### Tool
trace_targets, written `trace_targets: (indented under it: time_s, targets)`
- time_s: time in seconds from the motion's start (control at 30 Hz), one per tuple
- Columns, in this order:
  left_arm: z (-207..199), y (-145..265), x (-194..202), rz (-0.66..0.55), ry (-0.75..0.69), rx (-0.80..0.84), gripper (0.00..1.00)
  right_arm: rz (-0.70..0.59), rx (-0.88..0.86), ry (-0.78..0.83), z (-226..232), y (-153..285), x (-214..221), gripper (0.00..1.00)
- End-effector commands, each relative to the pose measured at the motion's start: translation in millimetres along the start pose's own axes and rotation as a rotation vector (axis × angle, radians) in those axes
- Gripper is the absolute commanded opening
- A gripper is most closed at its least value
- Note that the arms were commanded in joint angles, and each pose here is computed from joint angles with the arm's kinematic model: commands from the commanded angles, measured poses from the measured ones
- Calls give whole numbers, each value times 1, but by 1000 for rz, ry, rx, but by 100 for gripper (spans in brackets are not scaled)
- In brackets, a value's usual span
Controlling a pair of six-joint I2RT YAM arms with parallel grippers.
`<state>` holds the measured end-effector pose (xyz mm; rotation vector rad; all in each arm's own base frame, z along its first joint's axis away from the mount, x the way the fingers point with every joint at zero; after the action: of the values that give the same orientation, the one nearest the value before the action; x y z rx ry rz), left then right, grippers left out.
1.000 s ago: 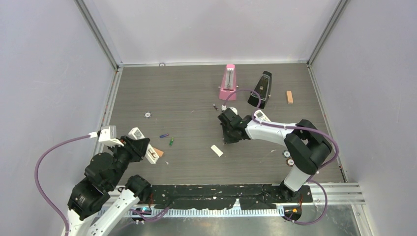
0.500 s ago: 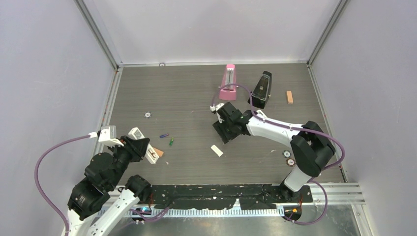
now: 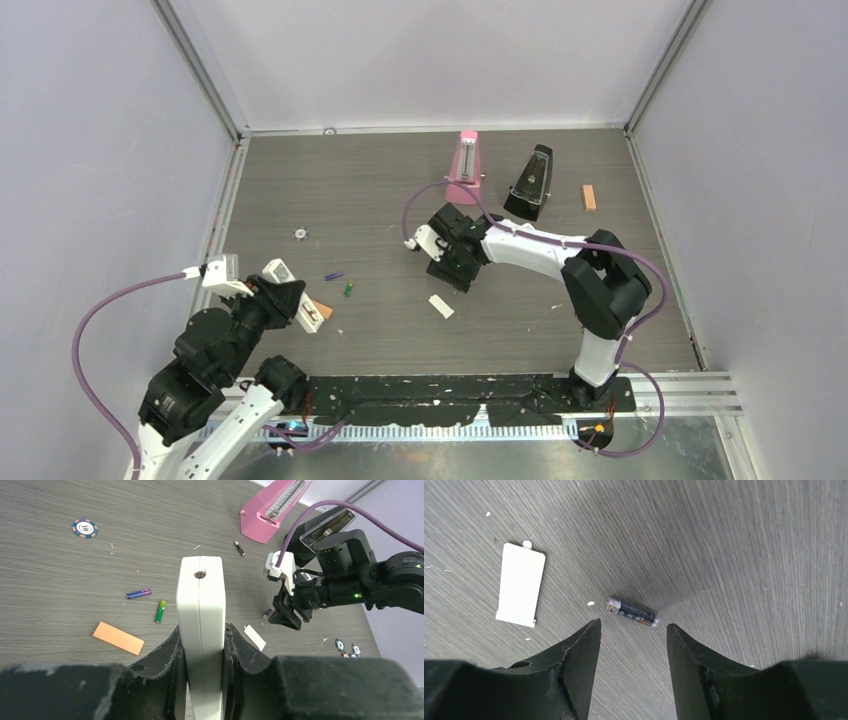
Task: Load the batteries into the remote control
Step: Pick up the battery from the center of the board.
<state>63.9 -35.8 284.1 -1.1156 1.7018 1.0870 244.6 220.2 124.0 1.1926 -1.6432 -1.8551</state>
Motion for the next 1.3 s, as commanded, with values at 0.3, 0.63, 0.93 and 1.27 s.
trace_targets:
  time_s: [0.3,0.63,0.93,1.27]
  targets:
    - [-4,-4,-13,-41,3,-11,0,35,-38,113,-2,-19,-14,44]
    - [-5,-4,-13,-35,-8,6,0,-65,-89,-35,6,-3,-25,8]
    - [-15,-2,-8,-51,-2,147,0,-328,-166,-335,24,31,-33,5]
    - [-49,-8,-1,-44,90,492,0,-649,-392,-582,58,119,-24,5]
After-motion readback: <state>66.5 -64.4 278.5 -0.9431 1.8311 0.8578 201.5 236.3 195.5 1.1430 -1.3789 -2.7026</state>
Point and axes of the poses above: each gripper's point midway between its finger pads, its own y axis back along the fingers, its own z axis along the line the jaws close on, x = y × z, the point moved 9 cm from there along y, back along the fingers, and after that the axes turned 12 degrees about -y, right-handed, at the moved point
